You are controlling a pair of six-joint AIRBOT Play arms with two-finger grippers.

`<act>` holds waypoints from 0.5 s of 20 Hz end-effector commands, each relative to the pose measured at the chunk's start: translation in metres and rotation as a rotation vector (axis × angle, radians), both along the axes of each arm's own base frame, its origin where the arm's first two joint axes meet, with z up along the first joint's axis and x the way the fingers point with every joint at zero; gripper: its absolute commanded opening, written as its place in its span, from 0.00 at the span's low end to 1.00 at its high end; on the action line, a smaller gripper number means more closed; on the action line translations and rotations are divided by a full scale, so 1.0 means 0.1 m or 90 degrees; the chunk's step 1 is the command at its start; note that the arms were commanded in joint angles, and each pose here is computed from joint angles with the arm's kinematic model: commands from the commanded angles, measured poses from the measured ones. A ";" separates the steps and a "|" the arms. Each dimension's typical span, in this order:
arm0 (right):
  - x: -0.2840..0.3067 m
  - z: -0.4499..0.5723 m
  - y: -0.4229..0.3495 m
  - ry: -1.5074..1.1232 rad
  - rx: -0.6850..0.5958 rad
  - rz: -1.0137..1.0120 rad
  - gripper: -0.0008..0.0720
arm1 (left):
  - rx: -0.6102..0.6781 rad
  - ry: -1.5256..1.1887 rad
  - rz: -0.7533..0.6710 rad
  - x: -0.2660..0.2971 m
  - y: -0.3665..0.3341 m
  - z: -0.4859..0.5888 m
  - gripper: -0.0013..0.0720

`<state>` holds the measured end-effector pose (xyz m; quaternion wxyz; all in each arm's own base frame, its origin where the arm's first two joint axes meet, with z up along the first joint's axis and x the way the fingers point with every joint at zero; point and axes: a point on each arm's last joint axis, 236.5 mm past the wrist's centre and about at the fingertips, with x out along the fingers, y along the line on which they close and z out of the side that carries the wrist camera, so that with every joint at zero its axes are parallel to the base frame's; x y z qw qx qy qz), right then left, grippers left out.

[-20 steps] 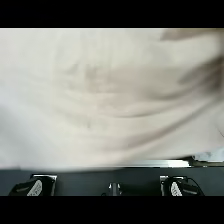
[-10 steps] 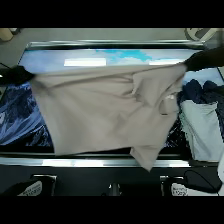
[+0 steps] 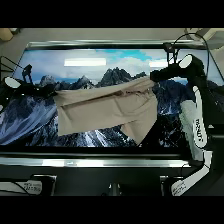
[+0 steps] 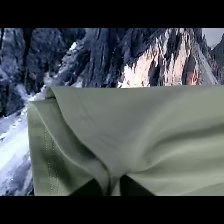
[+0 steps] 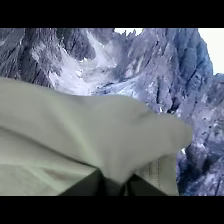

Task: Fold the shirts.

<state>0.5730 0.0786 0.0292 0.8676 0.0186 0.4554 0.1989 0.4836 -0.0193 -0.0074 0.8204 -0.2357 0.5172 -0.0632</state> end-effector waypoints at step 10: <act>-1.44 -0.20 -0.77 0.309 -0.007 0.166 0.67 | -0.085 0.303 -0.043 -1.75 0.12 -0.54 0.53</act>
